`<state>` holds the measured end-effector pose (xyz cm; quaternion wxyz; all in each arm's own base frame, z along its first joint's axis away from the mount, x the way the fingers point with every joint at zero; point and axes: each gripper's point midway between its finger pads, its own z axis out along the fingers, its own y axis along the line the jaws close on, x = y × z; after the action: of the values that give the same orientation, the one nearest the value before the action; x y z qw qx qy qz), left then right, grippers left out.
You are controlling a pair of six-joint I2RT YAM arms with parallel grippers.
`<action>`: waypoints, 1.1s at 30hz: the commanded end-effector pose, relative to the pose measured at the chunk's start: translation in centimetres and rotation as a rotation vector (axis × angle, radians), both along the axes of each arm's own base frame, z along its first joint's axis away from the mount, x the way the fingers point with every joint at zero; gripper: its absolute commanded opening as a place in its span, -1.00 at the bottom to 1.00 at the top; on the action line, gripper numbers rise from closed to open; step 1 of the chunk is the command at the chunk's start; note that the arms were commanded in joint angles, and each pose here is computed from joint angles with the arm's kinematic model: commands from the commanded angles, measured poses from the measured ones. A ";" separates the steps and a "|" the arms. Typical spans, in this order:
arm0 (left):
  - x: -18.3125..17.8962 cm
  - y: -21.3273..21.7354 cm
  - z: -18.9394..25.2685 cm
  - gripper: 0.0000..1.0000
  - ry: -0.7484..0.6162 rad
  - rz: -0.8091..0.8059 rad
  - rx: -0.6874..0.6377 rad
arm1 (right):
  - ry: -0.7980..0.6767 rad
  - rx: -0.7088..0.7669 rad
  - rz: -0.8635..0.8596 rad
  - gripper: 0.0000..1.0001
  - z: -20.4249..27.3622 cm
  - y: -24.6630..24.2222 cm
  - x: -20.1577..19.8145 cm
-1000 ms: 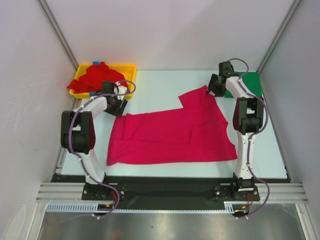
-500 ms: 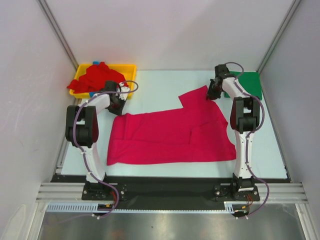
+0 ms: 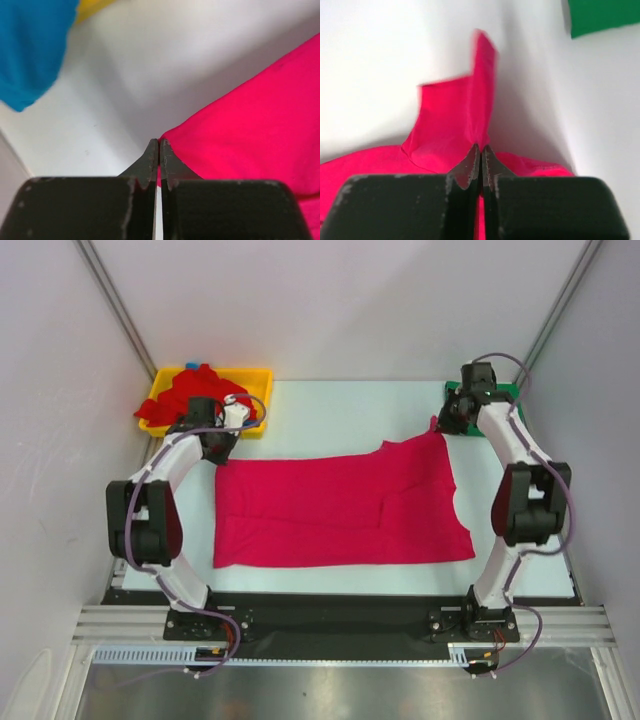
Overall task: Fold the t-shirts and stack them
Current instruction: Fold the tshirt
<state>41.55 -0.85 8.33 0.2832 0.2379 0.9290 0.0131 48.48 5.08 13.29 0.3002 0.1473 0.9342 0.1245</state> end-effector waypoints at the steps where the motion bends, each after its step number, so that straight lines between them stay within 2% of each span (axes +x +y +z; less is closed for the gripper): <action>1: -0.4 1.3 2.6 -0.99 -0.084 -0.048 0.067 | -0.109 -0.021 0.019 -1.00 3.5 -0.2 -2.1; 6: -1.4 1.6 4.3 -0.99 -0.120 -0.071 0.091 | -0.121 -0.030 0.025 -1.00 4.6 -0.4 -6.4; 8: -2.2 1.4 5.0 -0.99 -0.132 -0.101 0.090 | -0.084 -0.039 0.014 -1.00 3.4 -0.7 -8.9; 10: -3.6 1.1 4.2 -0.99 -0.107 -0.129 0.085 | -0.091 -0.041 0.003 -1.00 4.0 -0.9 -11.4; 11: -4.4 0.8 4.3 -0.99 -0.101 -0.158 0.075 | -0.038 -0.050 -0.012 -1.00 2.1 -1.2 -13.2; 13: -5.9 0.6 3.3 -0.99 -0.064 -0.187 0.071 | -0.045 -0.042 -0.031 -1.00 2.2 -1.3 -15.4; 18: -9.2 0.4 0.1 -0.99 0.055 -0.244 0.065 | 0.067 0.029 -0.097 -1.00 -2.9 -0.5 -20.7; 28: -10.2 2.1 -2.0 -0.99 0.113 -0.310 0.184 | 0.217 0.064 -0.228 -1.00 -7.1 -0.1 -25.3; 33: -9.4 3.1 -1.0 -0.99 0.082 -0.283 0.185 | 0.220 0.079 -0.282 -1.00 -7.3 -1.3 -25.6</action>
<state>31.28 1.24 6.45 0.2090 0.3830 0.8993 0.0308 22.91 4.56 5.52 0.1962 0.2748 0.9353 0.1059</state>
